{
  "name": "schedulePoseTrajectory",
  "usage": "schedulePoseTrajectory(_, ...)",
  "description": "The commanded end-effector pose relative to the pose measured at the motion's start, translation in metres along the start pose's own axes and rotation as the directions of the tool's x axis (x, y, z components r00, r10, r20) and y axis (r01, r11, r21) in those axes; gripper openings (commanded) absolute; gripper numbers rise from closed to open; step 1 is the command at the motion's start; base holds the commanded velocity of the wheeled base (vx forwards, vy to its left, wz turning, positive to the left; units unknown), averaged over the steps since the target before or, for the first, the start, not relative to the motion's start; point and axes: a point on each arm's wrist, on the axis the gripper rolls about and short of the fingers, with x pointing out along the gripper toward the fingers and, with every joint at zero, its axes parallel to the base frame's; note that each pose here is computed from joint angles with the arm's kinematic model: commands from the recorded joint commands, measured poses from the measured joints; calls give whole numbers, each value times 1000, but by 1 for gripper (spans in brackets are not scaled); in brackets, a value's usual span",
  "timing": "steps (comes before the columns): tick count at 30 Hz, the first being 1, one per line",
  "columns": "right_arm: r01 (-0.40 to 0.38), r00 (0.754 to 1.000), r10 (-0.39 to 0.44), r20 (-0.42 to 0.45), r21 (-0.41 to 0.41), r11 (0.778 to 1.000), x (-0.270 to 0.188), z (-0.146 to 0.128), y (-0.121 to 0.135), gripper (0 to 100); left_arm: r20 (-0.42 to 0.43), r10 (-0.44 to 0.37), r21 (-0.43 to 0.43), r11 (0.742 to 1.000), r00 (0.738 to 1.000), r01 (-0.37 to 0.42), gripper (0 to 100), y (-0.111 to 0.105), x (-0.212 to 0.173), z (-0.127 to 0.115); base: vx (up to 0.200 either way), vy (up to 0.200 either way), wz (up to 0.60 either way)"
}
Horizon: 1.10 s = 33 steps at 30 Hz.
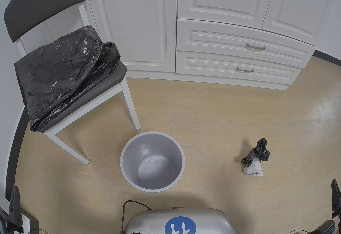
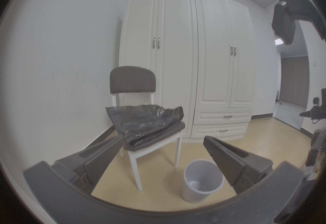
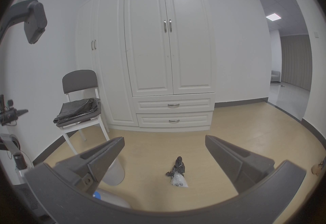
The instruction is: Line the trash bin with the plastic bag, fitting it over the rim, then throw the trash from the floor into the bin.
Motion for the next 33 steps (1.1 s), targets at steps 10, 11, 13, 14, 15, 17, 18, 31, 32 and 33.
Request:
schedulePoseTrajectory(10, 22, 981, -28, -191, -30, 999, 33, 45, 2, 100, -217, 21, 18, 1000, 976, -18, 100, 1, 26, 33, 0, 0, 0)
schedulePoseTrajectory(11, 21, 978, -27, -205, -29, 999, 38, 49, 2, 100, -230, 34, 20, 999, 973, -30, 100, 1, 30, 36, 0, 0, 0)
schedulePoseTrajectory(13, 21, 970, -25, -242, -22, 1000, 54, 59, 2, 100, -265, 64, 27, 998, 962, -58, 100, 2, 43, 46, 0, 0, 0)
schedulePoseTrajectory(14, 22, 967, -24, -254, -13, 1000, 61, 63, 2, 100, -279, 73, 30, 997, 957, -67, 100, 2, 49, 50, 0, 0, 0)
schedulePoseTrajectory(15, 17, 967, -17, -253, 1, 1000, 70, 68, 2, 100, -295, 86, 35, 996, 952, -79, 100, 3, 56, 54, 0, 0, 0)
schedulePoseTrajectory(17, 13, 970, -7, -245, 23, 1000, 90, 75, 2, 100, -318, 113, 45, 994, 941, -104, 100, 4, 70, 61, 0, 0, 0)
schedulePoseTrajectory(18, 13, 970, -7, -242, 24, 1000, 94, 76, 2, 100, -325, 118, 47, 993, 938, -109, 100, 4, 73, 62, 0, 0, 0)
schedulePoseTrajectory(31, -37, 988, 56, -142, 135, 990, 162, 95, 16, 100, -450, 365, 321, 918, 815, -234, 100, 32, 155, 61, 0, 0, 0)
schedulePoseTrajectory(32, -29, 988, 51, -145, 151, 988, 165, 95, 19, 100, -452, 384, 343, 908, 805, -240, 100, 37, 163, 59, 0, 0, 0)
schedulePoseTrajectory(33, -19, 988, 43, -149, 160, 987, 167, 95, 21, 100, -454, 391, 353, 904, 801, -241, 100, 40, 166, 57, 0, 0, 0)
